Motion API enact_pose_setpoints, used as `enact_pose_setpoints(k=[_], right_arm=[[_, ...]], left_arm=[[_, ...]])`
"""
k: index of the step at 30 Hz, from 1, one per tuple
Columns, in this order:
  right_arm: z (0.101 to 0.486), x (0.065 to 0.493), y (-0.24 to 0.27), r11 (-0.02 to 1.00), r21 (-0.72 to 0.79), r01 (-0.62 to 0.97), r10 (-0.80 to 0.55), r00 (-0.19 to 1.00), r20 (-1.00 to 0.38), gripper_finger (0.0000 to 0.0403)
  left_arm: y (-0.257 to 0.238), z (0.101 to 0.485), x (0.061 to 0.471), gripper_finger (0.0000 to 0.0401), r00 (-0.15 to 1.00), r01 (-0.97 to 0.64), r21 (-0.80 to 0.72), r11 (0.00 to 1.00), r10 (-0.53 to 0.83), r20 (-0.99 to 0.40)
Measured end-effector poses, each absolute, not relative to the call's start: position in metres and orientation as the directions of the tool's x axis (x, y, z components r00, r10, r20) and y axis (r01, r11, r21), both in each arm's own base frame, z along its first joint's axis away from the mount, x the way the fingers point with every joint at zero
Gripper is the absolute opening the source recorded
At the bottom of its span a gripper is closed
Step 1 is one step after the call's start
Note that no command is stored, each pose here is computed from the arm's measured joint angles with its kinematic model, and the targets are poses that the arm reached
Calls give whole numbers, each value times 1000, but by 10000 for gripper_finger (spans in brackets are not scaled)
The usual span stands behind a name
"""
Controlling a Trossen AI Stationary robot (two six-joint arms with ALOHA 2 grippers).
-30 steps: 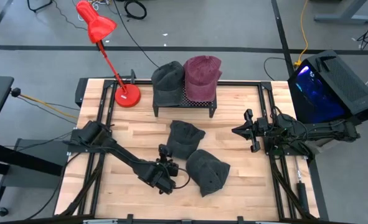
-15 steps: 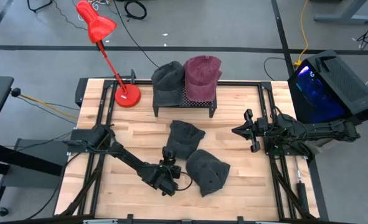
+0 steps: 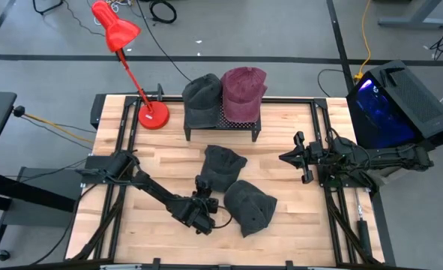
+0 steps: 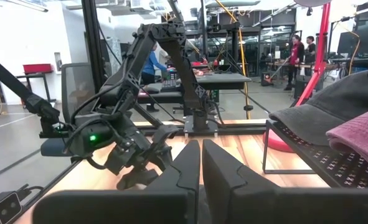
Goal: Pick & Place hat
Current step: Stack the top black cap on top of the black cap on the shelf
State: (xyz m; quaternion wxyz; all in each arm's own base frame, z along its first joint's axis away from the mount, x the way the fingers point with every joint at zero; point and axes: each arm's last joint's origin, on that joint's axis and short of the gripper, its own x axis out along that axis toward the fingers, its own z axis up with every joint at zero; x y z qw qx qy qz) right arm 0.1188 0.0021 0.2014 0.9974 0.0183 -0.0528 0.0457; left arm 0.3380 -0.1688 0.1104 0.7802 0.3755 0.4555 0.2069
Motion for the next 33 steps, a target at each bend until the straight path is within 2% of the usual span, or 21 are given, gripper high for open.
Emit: enact_pose_setpoints(k=[6, 10, 22, 27, 33], right_arm=[[201, 119, 2, 995, 31, -93, 90, 990, 107, 23], [201, 119, 2, 995, 32, -93, 89, 990, 107, 23], [201, 119, 2, 995, 31, -93, 89, 990, 107, 23], [201, 119, 2, 995, 32, -93, 89, 990, 107, 23], [201, 119, 2, 995, 32, -93, 90, 990, 106, 23]], left_arm=[[-169, 110, 338, 95, 496, 29, 763, 646, 653, -572], [-169, 110, 338, 64, 498, 26, 772, 635, 661, -561], [-170, 114, 337, 45, 512, 67, 814, 577, 681, -525], [-169, 128, 333, 15, 520, 52, 840, 541, 703, -485], [-166, 146, 327, 14, 518, 54, 848, 527, 712, -475]])
